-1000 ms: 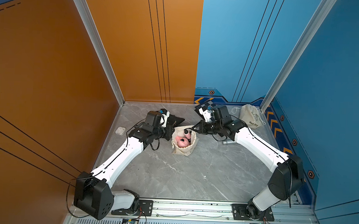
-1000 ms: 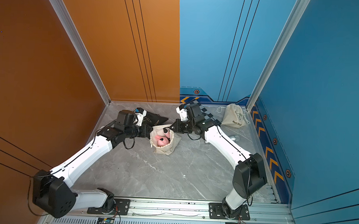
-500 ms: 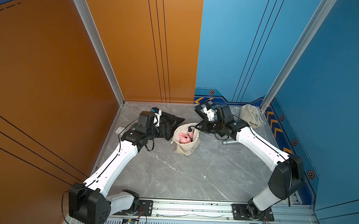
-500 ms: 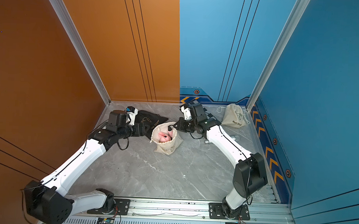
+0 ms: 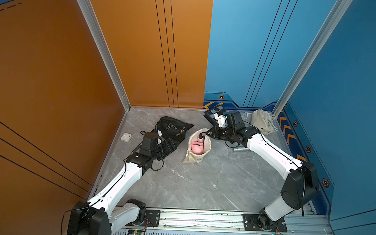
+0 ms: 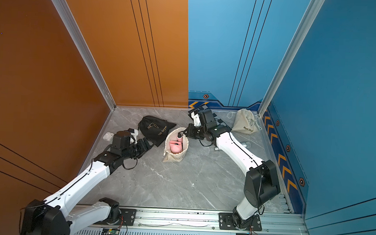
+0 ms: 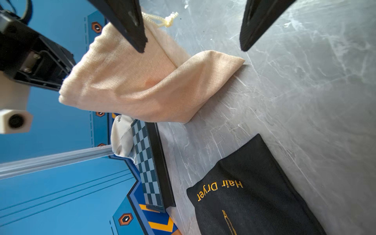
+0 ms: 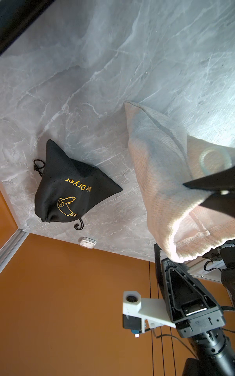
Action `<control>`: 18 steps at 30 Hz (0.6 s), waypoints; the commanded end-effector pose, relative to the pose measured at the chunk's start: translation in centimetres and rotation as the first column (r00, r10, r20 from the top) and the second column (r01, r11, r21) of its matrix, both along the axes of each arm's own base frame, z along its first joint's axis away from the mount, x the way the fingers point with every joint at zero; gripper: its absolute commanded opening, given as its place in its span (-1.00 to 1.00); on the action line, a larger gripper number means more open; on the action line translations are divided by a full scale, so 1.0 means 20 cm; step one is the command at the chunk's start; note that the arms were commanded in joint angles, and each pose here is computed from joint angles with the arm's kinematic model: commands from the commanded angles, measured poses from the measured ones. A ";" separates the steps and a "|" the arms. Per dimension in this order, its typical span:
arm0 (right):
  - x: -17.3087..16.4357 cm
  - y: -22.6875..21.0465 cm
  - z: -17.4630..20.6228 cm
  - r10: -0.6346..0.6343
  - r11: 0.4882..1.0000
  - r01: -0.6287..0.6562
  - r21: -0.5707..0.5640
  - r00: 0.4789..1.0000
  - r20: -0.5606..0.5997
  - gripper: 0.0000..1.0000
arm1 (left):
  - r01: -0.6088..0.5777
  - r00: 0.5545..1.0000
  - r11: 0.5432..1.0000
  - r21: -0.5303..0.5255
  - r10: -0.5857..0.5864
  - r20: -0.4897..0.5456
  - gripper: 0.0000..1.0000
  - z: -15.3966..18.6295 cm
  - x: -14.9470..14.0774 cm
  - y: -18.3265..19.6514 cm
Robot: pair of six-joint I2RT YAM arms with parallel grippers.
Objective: Pack away hair dryers
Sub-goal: Pull the drawstrings on both sides of the drawstring bag.
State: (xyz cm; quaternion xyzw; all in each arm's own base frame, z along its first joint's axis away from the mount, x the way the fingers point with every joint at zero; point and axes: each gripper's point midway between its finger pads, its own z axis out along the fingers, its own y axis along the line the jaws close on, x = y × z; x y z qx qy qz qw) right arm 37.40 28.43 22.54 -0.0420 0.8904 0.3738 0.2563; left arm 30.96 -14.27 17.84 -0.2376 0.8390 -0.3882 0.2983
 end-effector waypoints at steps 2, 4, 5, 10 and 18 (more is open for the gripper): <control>0.04 -0.04 0.08 -0.063 0.998 0.062 0.022 0.997 0.054 -1.00 | -0.112 0.993 0.956 -0.270 0.119 0.009 0.47 0.12 0.02 -0.05; 0.05 -0.05 0.07 -0.075 0.997 0.074 0.022 0.996 0.054 -1.00 | -0.168 0.985 0.926 -0.338 0.171 -0.021 0.45 0.11 0.01 -0.06; 0.05 -0.05 0.08 -0.077 0.997 0.076 0.020 0.995 0.055 -1.00 | -0.191 0.981 0.912 -0.362 0.192 -0.033 0.44 0.11 0.01 -0.06; 0.07 -0.07 0.08 -0.109 0.994 0.109 0.006 0.992 0.068 -1.00 | -0.271 0.962 0.856 -0.441 0.247 -0.112 0.43 0.11 -0.03 -0.14; 0.07 -0.09 0.07 -0.123 0.992 0.123 0.010 0.989 0.084 -1.00 | -0.393 0.920 0.756 -0.524 0.311 -0.240 0.38 0.02 -0.11 -0.22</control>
